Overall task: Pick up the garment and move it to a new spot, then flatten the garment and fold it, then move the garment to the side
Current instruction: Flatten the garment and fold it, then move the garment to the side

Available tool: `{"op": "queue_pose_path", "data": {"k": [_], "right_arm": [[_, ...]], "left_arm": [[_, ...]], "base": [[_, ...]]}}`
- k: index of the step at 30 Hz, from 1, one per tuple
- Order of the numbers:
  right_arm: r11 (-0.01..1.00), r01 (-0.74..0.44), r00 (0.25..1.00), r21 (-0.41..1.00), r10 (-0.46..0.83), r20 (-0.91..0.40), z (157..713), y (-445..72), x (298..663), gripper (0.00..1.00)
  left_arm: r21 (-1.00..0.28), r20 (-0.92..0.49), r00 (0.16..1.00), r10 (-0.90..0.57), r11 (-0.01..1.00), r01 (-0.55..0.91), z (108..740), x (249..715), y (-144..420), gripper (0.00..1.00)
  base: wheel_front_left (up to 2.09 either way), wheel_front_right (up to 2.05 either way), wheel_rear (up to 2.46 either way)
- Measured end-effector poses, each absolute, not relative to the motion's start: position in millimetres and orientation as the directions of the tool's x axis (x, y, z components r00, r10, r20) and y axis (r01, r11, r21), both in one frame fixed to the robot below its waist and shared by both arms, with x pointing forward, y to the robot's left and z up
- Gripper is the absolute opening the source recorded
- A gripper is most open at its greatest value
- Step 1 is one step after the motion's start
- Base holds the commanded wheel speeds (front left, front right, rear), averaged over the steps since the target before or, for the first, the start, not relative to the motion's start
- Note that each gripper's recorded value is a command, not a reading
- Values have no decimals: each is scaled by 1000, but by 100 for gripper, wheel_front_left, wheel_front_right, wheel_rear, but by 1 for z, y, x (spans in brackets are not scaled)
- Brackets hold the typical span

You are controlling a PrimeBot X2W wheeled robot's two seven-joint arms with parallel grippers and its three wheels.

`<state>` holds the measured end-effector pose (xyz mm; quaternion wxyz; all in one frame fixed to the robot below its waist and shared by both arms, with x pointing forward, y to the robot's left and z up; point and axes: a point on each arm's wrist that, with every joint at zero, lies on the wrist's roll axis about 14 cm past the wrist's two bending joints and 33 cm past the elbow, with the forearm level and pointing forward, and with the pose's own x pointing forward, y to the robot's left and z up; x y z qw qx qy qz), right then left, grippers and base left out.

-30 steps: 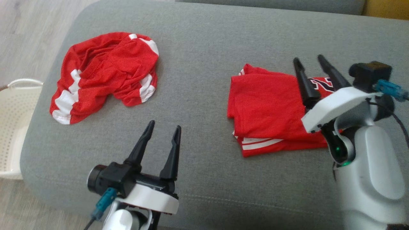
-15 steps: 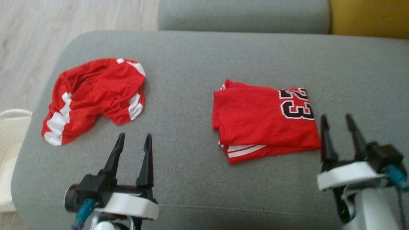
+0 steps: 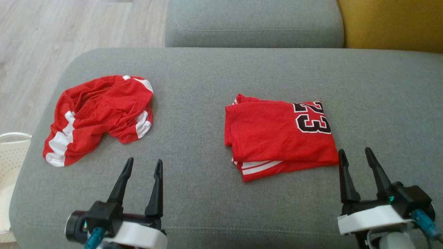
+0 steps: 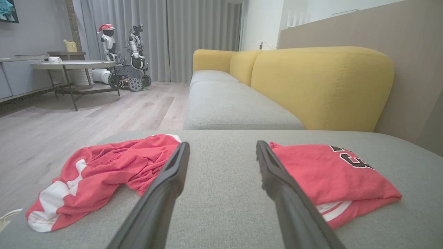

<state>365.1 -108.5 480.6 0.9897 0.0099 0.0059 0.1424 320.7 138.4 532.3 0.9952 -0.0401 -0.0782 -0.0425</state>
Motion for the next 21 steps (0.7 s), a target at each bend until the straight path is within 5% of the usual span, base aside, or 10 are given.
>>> {"op": "queue_pose_path", "data": {"k": [21], "right_arm": [[952, -305, 952, 23, 305, -2, 482, -100, 361, 100]], "left_arm": [[-52, 137, 987, -79, 995, 87, 524, 315, 140, 100]], "base": [[0, 0, 0]]}}
